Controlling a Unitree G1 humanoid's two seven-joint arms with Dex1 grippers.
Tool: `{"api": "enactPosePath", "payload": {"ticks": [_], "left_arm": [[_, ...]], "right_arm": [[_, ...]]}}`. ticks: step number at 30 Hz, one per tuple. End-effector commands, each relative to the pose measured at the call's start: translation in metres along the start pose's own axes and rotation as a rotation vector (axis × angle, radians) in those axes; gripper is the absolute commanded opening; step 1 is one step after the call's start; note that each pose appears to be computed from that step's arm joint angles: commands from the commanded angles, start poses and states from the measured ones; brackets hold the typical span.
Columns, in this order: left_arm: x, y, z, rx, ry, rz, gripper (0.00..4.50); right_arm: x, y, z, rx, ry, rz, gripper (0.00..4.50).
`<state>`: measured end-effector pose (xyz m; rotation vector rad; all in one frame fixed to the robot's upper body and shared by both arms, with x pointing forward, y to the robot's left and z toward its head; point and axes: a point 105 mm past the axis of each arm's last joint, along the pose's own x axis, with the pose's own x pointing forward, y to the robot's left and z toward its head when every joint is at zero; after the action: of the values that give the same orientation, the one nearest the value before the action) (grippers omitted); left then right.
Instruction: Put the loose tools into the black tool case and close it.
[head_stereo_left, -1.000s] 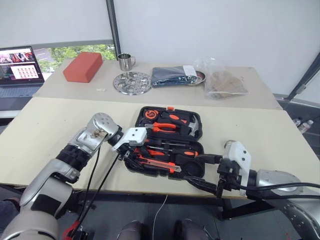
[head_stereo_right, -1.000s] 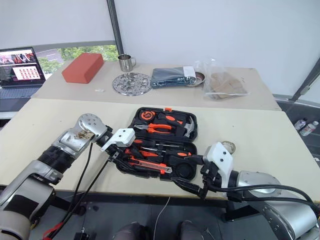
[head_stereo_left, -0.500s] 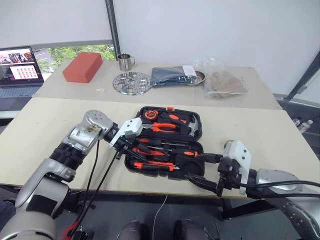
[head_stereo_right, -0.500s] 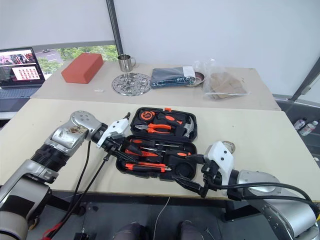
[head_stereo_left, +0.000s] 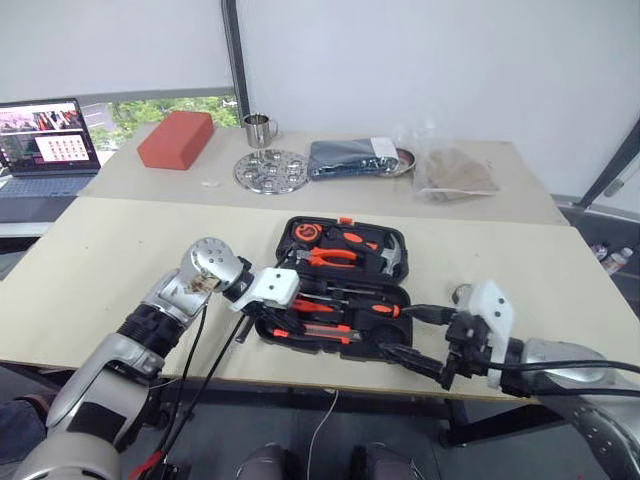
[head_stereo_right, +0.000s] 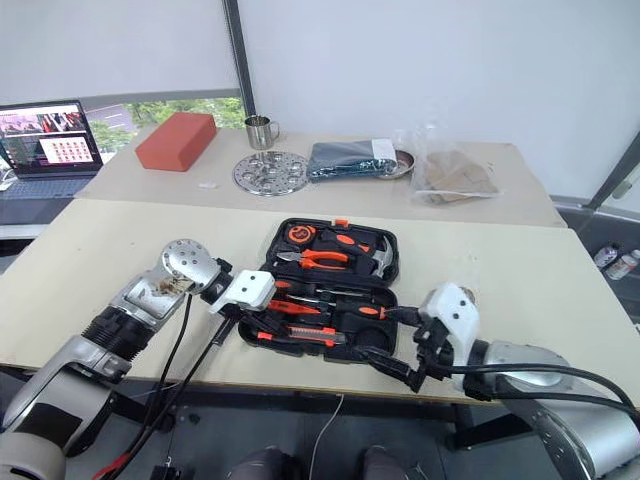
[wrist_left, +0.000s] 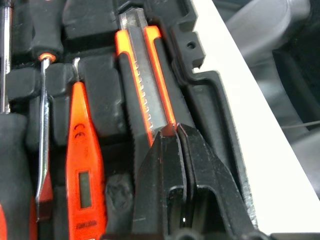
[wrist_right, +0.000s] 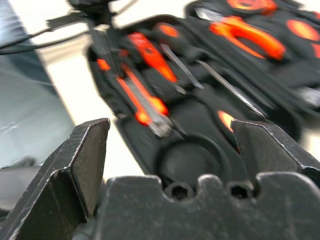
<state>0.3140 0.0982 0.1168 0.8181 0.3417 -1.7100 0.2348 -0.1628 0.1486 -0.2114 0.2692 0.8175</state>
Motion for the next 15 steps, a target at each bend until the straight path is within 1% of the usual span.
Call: {"api": "enactPosePath", "payload": {"ticks": [1,2,4,5,6,7,8,10,13,15], "left_arm": [[-0.011,0.005,0.008,-0.082,-0.117,0.061,0.6],[-0.019,0.007,0.017,-0.094,-0.18,0.081,0.73],[-0.034,0.013,0.031,-0.108,-0.288,0.139,1.54],[-0.04,0.015,0.036,-0.112,-0.328,0.168,1.83],[-0.044,0.017,0.039,-0.116,-0.349,0.185,2.22],[-0.047,0.016,0.042,-0.119,-0.371,0.187,2.47],[-0.049,0.015,0.045,-0.124,-0.389,0.181,2.91],[-0.053,0.013,0.052,-0.15,-0.426,0.15,3.54],[-0.056,0.015,0.058,-0.155,-0.452,0.158,4.48],[-0.054,0.016,0.059,-0.146,-0.44,0.173,4.48]], "right_arm": [[-0.03,-0.037,-0.002,-0.007,0.026,-0.195,4.5],[-0.038,-0.047,-0.007,0.003,0.054,-0.242,4.5],[-0.048,-0.064,-0.015,0.008,0.097,-0.31,4.5],[-0.049,-0.072,-0.018,0.008,0.109,-0.333,4.5],[-0.049,-0.077,-0.019,0.005,0.116,-0.345,4.5],[-0.046,-0.083,-0.02,-0.003,0.12,-0.357,4.5],[-0.043,-0.088,-0.021,-0.007,0.123,-0.364,4.5],[-0.033,-0.096,-0.022,-0.012,0.127,-0.364,4.5],[-0.016,-0.104,-0.024,-0.044,0.141,-0.345,4.5],[-0.005,-0.109,-0.028,-0.057,0.153,-0.328,4.5]]}}
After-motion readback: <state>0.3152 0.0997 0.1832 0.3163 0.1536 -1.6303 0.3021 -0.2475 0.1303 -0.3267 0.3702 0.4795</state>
